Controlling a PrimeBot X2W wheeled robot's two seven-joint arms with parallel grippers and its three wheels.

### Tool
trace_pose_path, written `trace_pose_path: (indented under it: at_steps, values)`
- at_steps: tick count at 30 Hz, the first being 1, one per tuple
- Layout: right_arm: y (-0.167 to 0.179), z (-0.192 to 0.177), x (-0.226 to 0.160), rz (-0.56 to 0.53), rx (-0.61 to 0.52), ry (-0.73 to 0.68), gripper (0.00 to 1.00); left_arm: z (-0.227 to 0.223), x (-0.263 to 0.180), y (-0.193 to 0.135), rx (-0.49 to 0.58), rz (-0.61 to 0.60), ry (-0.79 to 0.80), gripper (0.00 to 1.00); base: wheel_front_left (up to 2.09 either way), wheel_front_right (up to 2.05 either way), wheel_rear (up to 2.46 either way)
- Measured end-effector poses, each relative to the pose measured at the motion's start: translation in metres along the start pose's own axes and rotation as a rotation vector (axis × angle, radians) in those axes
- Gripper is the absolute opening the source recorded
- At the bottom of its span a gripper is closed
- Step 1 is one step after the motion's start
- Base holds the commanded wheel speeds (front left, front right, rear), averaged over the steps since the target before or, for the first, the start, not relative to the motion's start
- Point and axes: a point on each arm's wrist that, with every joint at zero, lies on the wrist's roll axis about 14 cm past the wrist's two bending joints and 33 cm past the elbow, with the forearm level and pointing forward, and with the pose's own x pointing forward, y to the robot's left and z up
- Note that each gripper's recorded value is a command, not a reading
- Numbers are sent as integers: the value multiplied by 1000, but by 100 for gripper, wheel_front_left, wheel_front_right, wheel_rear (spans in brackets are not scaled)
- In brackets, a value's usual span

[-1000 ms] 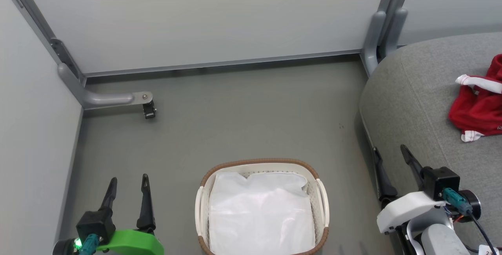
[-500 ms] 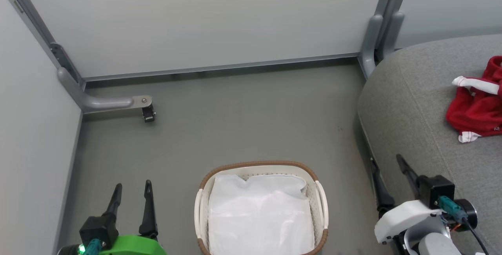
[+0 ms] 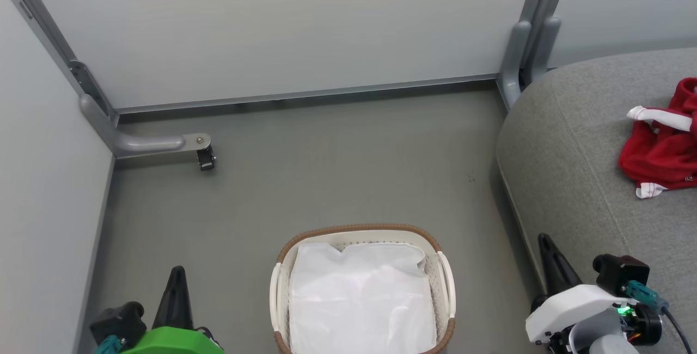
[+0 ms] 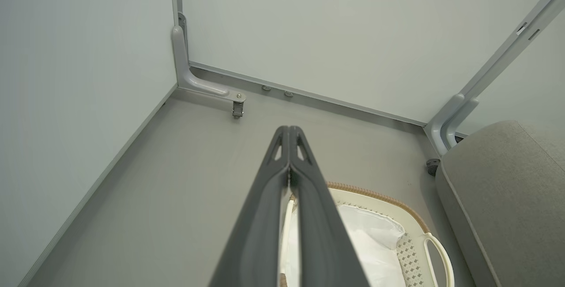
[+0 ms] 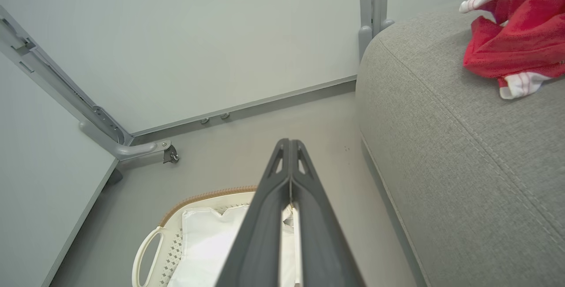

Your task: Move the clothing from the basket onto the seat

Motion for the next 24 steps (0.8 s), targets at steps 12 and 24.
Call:
trace_pose_path:
  at_steps: [12,24]
  values:
    - [-8,7,1,-45,221,-11,0,6,3,6,-217,32,4,0,0,0,0]
    - [-13,13,1,-67,401,-21,0,14,8,8,-393,40,-3,0,0,0,0]
